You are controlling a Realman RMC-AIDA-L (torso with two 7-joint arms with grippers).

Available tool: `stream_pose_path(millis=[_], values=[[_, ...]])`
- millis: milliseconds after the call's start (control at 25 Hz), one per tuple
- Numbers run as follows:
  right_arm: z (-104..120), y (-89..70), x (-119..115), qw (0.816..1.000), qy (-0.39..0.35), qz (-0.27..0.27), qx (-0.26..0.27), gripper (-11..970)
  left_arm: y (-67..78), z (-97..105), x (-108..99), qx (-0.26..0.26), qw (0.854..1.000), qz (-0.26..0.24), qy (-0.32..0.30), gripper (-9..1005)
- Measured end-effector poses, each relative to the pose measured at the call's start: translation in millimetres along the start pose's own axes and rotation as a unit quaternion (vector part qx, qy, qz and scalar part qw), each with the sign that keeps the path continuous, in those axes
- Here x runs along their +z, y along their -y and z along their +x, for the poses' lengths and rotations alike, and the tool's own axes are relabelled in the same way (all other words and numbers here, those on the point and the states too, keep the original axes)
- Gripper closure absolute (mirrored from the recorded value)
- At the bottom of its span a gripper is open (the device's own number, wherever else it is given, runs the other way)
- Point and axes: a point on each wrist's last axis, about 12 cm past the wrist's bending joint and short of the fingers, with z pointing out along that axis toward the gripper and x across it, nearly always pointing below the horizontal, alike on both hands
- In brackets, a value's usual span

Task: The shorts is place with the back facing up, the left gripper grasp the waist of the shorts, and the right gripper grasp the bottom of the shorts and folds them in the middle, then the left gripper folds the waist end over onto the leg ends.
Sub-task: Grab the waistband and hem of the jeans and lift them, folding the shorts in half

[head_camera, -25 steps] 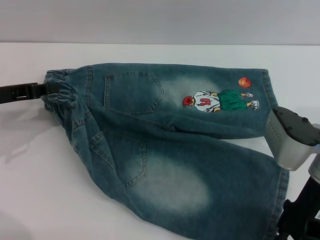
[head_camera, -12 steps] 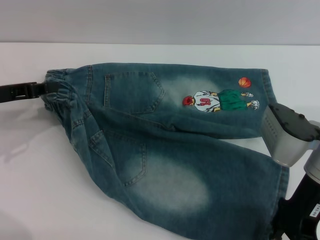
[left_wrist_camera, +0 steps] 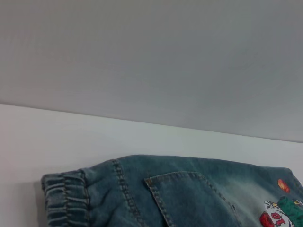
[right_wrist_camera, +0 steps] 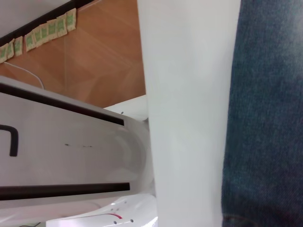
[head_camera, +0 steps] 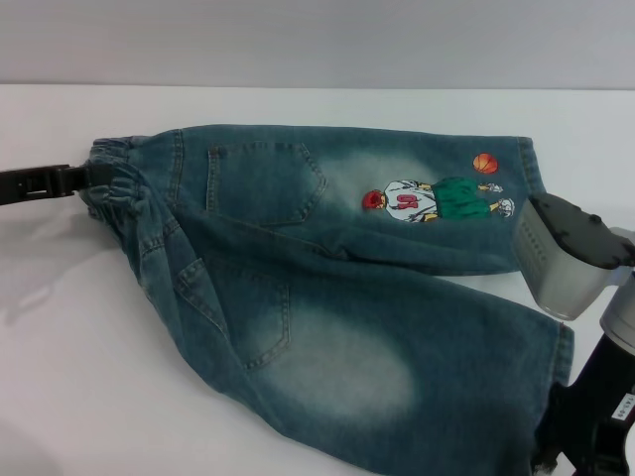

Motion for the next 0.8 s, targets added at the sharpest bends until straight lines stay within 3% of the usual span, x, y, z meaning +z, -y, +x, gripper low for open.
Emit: stream_pose_path(millis=[800], values=[[-11, -0.3, 3, 1.0, 0.005, -0.001, -0.019, 441, -0.5, 3, 0, 0.002, 1.0, -0.002, 0.0, 948]])
